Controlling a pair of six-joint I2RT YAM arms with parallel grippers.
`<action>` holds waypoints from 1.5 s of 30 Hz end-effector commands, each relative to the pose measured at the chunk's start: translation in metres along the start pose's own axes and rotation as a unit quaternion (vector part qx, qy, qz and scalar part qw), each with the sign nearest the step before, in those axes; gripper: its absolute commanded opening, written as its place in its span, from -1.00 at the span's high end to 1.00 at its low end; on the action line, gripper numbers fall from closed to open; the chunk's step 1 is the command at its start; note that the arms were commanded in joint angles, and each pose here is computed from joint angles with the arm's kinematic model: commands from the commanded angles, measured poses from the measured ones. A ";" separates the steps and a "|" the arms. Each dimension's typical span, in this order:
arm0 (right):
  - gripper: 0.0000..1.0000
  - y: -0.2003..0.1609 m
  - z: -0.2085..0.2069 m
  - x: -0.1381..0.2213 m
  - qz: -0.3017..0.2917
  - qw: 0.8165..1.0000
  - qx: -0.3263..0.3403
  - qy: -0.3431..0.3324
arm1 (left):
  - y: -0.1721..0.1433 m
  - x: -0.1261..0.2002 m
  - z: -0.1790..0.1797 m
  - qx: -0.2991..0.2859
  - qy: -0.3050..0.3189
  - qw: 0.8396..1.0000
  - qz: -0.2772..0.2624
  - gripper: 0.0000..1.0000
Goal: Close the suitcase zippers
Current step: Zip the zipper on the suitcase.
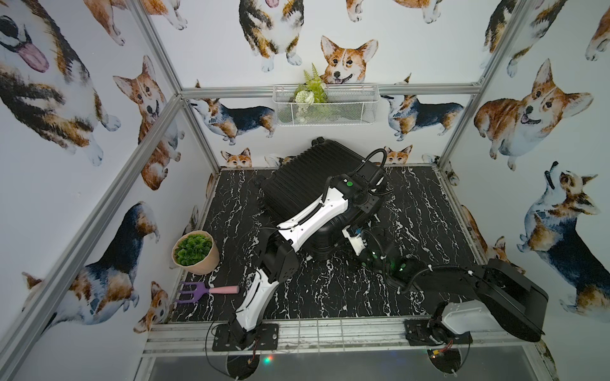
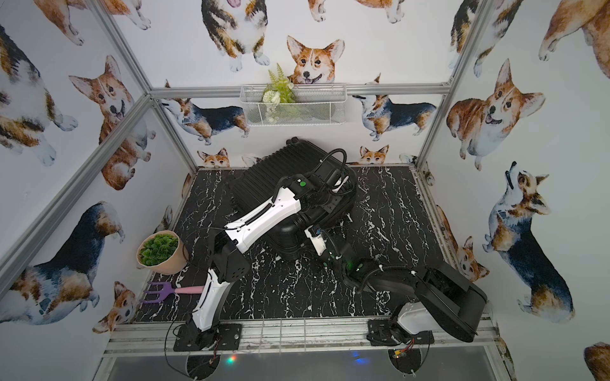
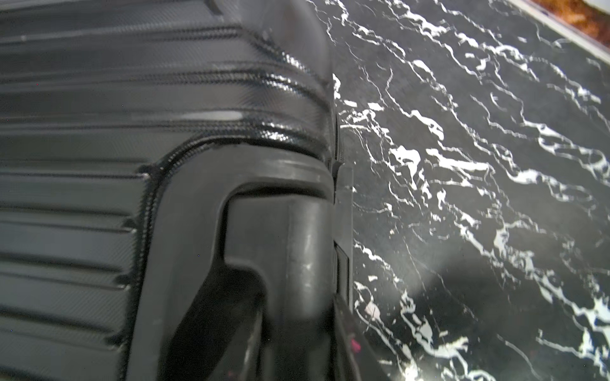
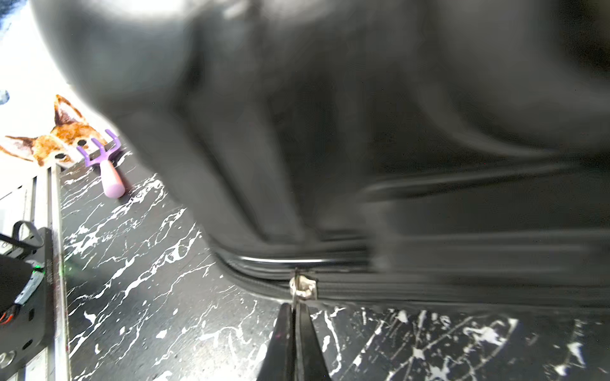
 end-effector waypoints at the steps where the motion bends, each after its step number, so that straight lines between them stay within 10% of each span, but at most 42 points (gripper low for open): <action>1: 1.00 0.023 0.027 0.001 -0.042 0.997 0.015 0.070 | 0.053 0.002 0.013 0.109 0.028 0.986 -0.124 0.94; 12: 1.00 0.021 0.039 -0.004 -0.026 0.995 0.018 0.089 | 0.067 -0.005 0.018 0.173 0.037 0.970 -0.168 0.96; 19: 1.00 0.013 0.006 0.006 -0.022 0.999 0.017 -0.033 | 0.074 0.027 0.019 0.120 0.029 0.977 -0.174 -0.20; 23: 1.00 0.001 -0.015 0.013 -0.001 0.996 0.008 -0.087 | 0.073 0.059 0.024 0.082 0.030 0.981 -0.170 -0.50; 31: 1.00 -0.008 -0.054 0.035 -0.003 0.987 -0.035 -0.157 | 0.051 0.112 0.070 0.061 0.060 0.986 -0.141 -0.61; 45: 1.00 -0.007 -0.118 0.070 0.012 0.954 -0.085 -0.288 | -0.066 0.144 0.218 0.194 0.145 0.969 -0.041 -0.63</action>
Point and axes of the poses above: each gripper's point midway between its finger pads, its own x axis back along the fingers, its own z axis along the line the jaws close on, y = z × x, the point moved 4 cm from there along x, back along the fingers, and after that the axes turned 1 degree about x, right-handed, at the moved point
